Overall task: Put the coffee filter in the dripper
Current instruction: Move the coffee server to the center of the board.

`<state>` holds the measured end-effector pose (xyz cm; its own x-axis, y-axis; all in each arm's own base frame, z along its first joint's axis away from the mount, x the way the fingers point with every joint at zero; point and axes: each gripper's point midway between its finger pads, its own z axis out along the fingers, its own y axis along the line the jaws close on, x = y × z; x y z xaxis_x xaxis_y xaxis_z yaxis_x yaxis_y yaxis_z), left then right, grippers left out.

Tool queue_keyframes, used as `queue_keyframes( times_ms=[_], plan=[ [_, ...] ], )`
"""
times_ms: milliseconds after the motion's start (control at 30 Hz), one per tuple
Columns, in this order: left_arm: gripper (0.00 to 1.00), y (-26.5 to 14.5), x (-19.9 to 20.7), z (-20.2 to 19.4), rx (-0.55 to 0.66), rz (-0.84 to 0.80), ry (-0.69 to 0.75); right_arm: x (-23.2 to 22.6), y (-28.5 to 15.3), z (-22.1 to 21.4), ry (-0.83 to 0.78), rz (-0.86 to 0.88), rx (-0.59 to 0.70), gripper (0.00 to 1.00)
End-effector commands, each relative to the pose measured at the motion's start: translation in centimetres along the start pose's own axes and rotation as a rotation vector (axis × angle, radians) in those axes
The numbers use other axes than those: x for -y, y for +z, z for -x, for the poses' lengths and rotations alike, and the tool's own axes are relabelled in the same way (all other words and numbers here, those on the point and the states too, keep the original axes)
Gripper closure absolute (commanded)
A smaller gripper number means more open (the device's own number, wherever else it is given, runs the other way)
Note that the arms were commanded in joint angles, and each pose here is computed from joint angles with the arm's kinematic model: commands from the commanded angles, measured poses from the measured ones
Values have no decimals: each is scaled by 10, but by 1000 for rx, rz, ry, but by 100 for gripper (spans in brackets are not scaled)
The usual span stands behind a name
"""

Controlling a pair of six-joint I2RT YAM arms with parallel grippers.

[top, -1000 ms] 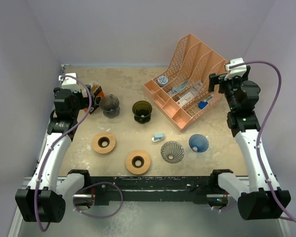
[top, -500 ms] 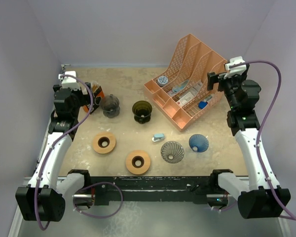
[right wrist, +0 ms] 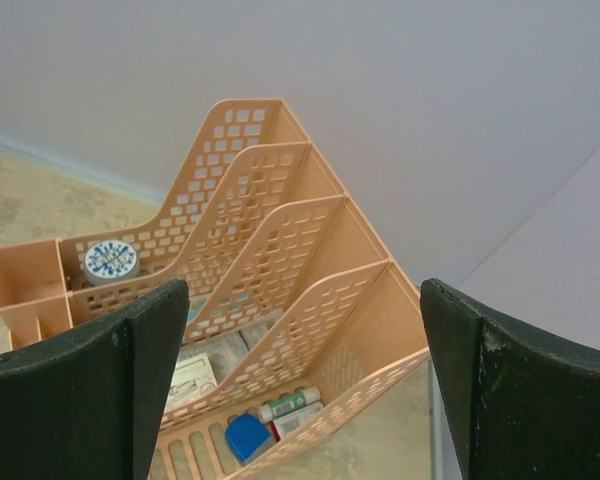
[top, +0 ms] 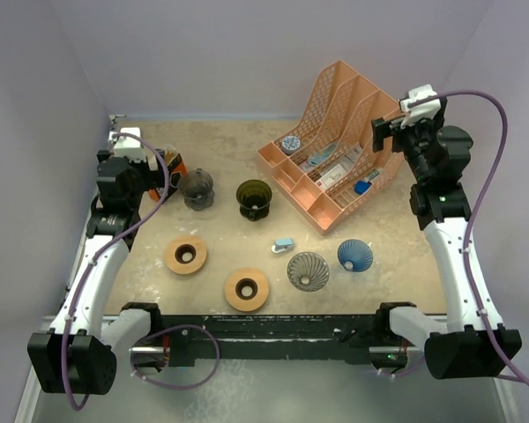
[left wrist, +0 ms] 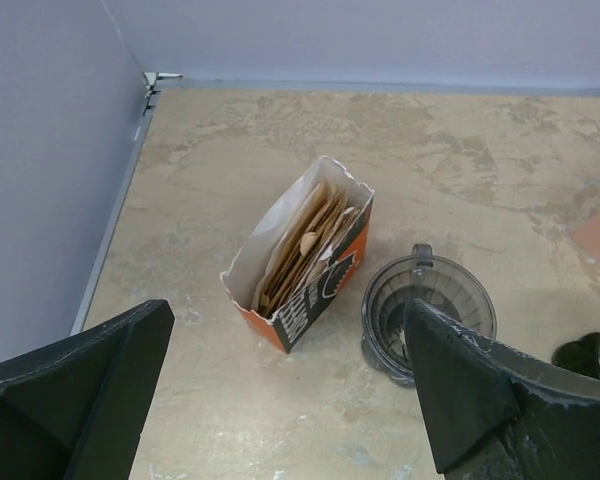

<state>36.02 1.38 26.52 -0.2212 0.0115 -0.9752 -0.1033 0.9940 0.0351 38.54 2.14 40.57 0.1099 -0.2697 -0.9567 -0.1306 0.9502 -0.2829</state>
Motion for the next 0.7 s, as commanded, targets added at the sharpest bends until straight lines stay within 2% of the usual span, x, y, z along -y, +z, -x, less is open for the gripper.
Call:
queue_keyframes(
  times_ms=[0,200,367,667],
  plan=[
    [0,-1,21,20,33,-129,71,-6,1,1,-62,75,-33,0],
    [0,-2,53,-6,-70,-300,187,-30,-6,-18,-111,198,-58,0],
    [0,-12,91,-41,-174,-441,387,-50,-8,-28,-109,305,-56,0],
    [7,-21,169,-65,-241,-688,516,-75,-8,-55,-70,412,-76,0]
  ],
)
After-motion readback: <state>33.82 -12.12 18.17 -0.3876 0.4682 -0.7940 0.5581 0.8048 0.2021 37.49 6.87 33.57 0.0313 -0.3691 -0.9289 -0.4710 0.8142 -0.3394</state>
